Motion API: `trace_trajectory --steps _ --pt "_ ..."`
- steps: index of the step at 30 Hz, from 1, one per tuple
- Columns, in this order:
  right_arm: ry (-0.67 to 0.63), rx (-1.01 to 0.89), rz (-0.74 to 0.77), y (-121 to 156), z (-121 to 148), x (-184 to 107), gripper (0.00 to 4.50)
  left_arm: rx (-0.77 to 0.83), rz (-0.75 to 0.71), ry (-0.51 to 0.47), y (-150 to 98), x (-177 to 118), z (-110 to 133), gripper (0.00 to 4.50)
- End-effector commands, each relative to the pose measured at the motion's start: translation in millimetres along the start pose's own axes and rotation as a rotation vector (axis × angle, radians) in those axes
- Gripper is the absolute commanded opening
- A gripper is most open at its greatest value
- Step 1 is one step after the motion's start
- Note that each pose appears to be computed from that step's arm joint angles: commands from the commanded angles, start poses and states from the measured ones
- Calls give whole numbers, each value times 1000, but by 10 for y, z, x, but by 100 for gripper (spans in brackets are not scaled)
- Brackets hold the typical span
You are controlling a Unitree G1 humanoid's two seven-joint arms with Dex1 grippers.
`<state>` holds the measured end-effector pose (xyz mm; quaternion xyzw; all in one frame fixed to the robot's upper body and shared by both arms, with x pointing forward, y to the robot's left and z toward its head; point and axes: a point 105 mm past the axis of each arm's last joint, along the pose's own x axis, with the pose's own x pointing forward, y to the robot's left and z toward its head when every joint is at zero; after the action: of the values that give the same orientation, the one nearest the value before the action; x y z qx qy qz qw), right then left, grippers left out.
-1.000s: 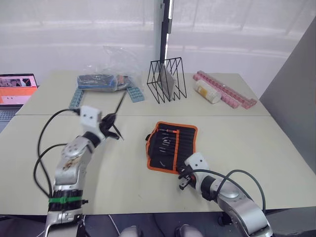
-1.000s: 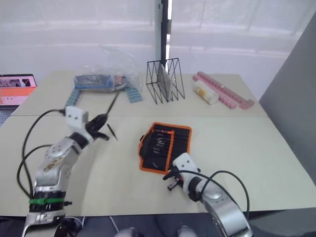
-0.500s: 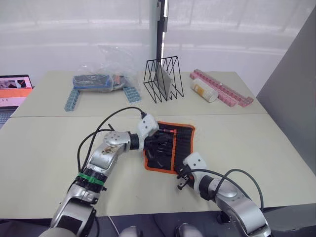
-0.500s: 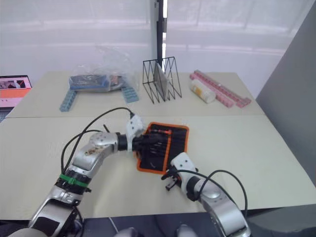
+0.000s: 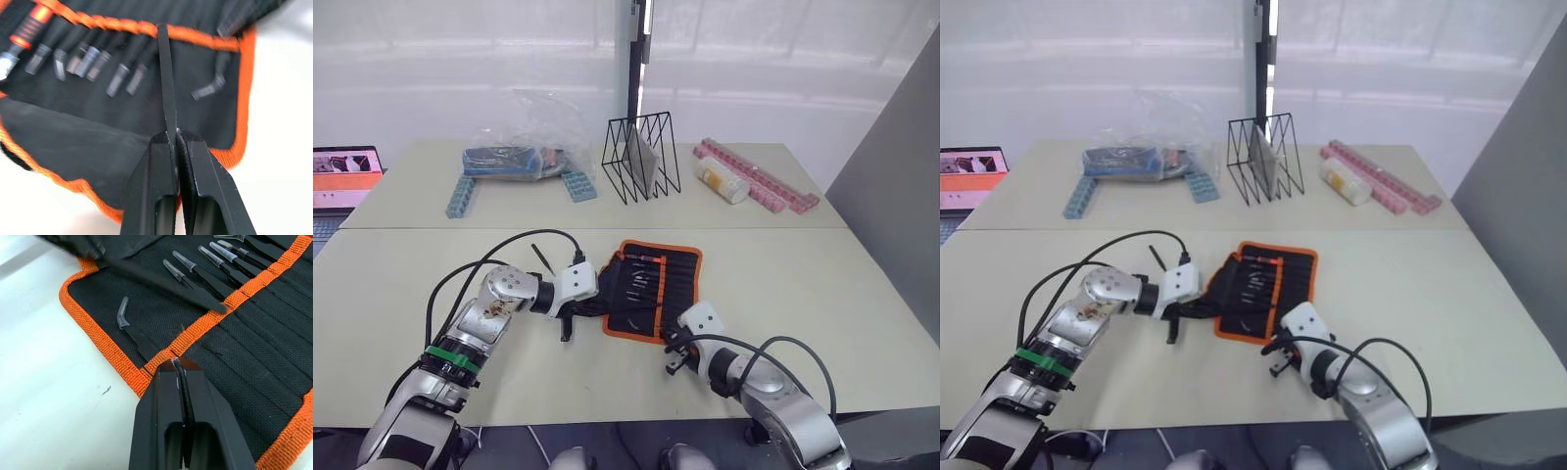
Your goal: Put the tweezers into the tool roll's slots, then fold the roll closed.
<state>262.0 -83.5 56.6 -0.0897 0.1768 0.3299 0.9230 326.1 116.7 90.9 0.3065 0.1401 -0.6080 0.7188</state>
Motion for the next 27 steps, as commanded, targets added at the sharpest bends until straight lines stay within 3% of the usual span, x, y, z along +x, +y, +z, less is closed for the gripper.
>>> trace_trajectory --steps 1,13,27 --pt "161 63 -2 4 -390 17 0 52 -1 38 45 -50 -23 3" --pt "162 68 1 11 -392 26 0 126 -31 125 100 -164 -122 3" --pt "164 87 3 86 -425 21 0 249 -117 219 235 -43 -14 3"
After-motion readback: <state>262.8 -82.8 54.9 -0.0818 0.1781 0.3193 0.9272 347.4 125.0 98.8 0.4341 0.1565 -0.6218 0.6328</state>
